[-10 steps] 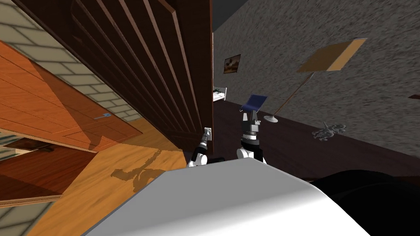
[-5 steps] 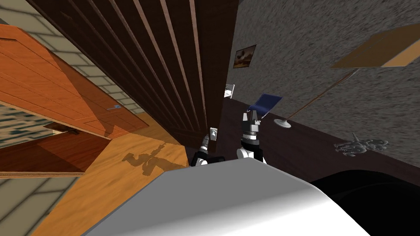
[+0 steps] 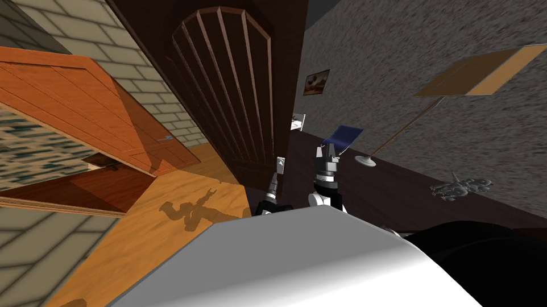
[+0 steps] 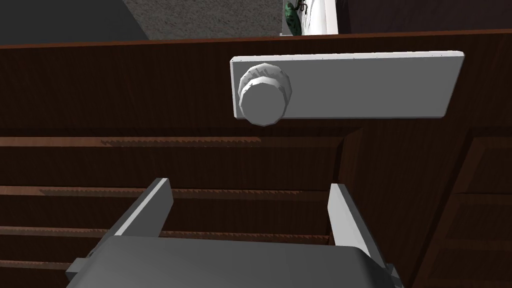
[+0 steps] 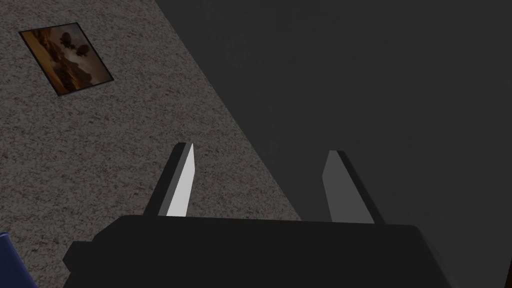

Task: Push the door open

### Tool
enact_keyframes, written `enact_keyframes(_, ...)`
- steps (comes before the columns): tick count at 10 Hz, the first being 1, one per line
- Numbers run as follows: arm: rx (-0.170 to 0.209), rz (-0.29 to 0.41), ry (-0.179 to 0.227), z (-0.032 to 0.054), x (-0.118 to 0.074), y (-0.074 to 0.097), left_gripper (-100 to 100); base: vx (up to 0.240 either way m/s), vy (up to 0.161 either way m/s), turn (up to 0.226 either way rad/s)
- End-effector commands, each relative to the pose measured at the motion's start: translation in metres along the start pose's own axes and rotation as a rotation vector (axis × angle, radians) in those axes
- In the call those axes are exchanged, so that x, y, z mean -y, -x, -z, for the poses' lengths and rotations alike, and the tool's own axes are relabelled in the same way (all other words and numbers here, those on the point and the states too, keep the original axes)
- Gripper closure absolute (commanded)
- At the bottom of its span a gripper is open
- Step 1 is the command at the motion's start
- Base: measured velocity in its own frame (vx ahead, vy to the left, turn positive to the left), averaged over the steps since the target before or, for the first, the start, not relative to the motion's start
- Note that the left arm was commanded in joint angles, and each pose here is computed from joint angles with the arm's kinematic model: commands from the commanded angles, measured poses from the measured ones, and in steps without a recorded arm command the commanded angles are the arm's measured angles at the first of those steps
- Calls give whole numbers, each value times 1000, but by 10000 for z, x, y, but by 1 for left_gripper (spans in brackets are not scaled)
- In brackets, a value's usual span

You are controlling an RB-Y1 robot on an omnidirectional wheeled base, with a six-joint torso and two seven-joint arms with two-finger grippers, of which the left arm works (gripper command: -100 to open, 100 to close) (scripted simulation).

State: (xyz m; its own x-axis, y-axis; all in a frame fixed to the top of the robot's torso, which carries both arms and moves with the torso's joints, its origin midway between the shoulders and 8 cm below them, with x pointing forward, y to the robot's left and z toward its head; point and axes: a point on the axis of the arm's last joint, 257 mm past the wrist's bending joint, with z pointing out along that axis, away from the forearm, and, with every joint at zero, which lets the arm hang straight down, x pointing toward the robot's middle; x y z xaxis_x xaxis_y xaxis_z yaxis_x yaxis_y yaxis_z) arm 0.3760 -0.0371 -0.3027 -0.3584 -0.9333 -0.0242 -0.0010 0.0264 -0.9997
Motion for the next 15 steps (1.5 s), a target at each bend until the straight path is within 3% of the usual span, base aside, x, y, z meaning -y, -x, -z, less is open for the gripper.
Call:
enact_keyframes(1,0,0,0,0,0,0,-100,-73,14,0)
enact_keyframes(4,-2,-31,4,-21,-67,106,-100,167,-83,-19)
enact_keyframes(7,12,-9,-18,-167,41,94,-100,239,-113,-23)
enact_keyframes(8,9,-17,-12,-130,13,113,-100,111,-58,6)
enact_keyframes(9,9,-17,-12,-130,13,113,100,-11,7,4)
enact_keyframes(14,9,-17,-12,-130,13,113,100,-25,13,-1)
enact_keyframes(15,14,-37,4,-69,-79,199,100,134,-11,107)
